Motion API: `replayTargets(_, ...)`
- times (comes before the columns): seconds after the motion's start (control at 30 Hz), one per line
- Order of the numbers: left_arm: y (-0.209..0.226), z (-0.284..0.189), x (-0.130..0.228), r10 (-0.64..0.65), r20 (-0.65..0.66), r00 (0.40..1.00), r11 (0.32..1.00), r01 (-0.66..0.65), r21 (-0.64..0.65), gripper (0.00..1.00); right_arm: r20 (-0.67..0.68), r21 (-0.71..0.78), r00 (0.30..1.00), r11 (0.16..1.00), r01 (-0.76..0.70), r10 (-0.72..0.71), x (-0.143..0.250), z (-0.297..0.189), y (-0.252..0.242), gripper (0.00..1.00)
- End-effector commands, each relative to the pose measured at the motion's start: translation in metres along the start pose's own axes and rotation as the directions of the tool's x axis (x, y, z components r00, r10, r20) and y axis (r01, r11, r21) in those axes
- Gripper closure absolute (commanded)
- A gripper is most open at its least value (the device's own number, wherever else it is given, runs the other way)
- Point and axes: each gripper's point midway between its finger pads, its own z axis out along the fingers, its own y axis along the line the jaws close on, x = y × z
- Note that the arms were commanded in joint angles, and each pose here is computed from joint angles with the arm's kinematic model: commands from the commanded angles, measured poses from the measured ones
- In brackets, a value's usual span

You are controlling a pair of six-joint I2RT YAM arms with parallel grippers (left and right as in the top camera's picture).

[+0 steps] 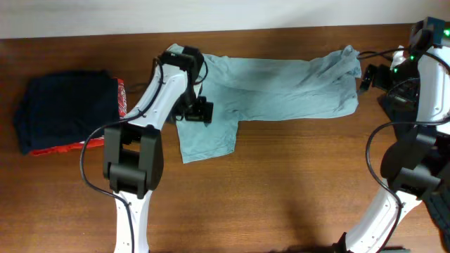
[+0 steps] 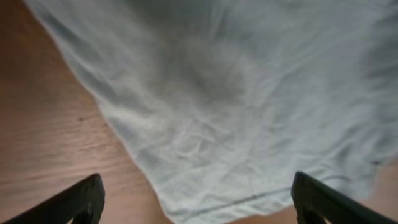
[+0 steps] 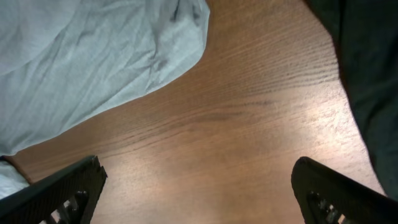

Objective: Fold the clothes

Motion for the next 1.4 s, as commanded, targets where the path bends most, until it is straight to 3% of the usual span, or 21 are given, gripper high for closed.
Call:
replayTargets(0.0,0.002,0.021,0.013,-0.021,-0.054,0.998,1.0,0.021,0.0,0.06,0.007,0.012,0.999,0.999,0.032,-0.032,-0.002,0.002,0.0,0.01)
replayTargets(0.13,0.002,0.04,0.007,-0.019,-0.02,1.0,1.0,0.019,0.007,0.09,0.001,0.012,0.999,0.999,0.035,-0.035,-0.004,0.009,-0.001,0.01)
replayTargets(0.57,0.002,0.036,-0.047,-0.013,0.199,0.98,0.999,0.005,0.041,0.09,-0.019,0.014,0.999,0.999,0.033,-0.033,-0.005,0.019,-0.002,0.0)
replayTargets(0.77,0.016,0.005,-0.039,-0.042,0.187,0.981,0.999,0.035,0.04,0.11,-0.005,0.013,0.999,0.999,0.034,-0.034,-0.009,0.019,-0.002,0.0)
replayTargets(0.9,0.024,-0.027,-0.052,-0.042,0.302,0.952,0.999,0.044,-0.003,0.09,0.001,0.012,0.999,0.999,0.034,-0.034,-0.01,0.019,-0.002,0.0)
replayTargets(1.07,0.026,-0.033,-0.081,-0.046,0.407,0.912,0.999,0.052,-0.004,0.1,-0.004,0.012,0.999,0.999,0.034,-0.034,-0.009,0.021,-0.002,0.04)
replayTargets(1.13,0.031,-0.035,-0.09,-0.046,0.444,0.895,0.997,0.066,-0.029,0.11,-0.026,0.013,0.999,0.999,0.032,-0.032,-0.004,0.027,-0.003,0.05)
replayTargets(1.27,0.038,-0.036,-0.092,-0.046,0.457,0.888,0.994,0.086,-0.068,0.23,-0.061,0.015,0.998,0.999,0.029,-0.028,0.003,0.039,-0.005,0.08)
replayTargets(1.37,0.041,-0.036,-0.092,-0.046,0.457,0.888,0.992,0.092,-0.08,0.25,-0.057,0.002,0.998,1.0,0.028,-0.028,0.002,0.043,-0.003,0.08)
